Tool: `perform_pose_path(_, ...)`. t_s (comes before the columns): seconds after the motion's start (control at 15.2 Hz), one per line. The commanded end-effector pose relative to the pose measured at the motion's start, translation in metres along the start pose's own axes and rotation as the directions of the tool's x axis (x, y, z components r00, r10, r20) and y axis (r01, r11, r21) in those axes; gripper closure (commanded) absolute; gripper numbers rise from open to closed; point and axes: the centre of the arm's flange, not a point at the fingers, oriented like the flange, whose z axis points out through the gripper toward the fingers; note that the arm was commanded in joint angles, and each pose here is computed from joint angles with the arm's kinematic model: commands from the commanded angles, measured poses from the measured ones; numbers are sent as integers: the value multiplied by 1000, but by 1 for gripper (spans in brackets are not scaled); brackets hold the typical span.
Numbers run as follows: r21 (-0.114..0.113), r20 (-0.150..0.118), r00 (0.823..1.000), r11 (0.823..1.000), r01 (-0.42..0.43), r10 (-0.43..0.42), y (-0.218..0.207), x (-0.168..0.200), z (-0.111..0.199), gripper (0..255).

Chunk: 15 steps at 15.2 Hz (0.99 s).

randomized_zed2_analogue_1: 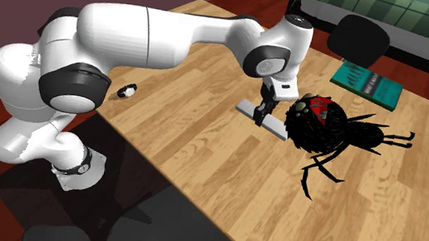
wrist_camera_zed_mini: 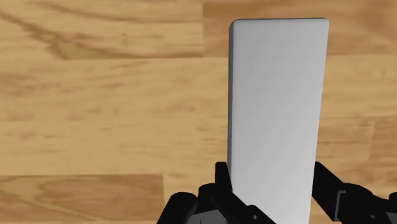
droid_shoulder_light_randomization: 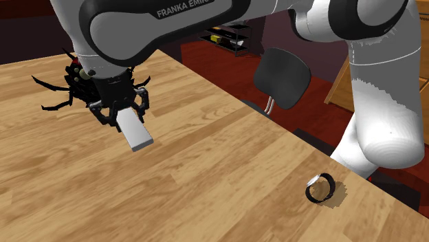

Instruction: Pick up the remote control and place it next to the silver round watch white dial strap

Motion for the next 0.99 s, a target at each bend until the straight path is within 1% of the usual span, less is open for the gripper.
perform_pose_path(0.0, 0, 0, 1000, 1000, 0, 0, 0, 0, 0, 255)
perform_pose_path(0.53, 0, 0, 1000, 1000, 0, 0, 0, 0, 0, 255)
perform_pose_path(0.92, 0, 0, 1000, 1000, 0, 0, 0, 1, -32, 255)
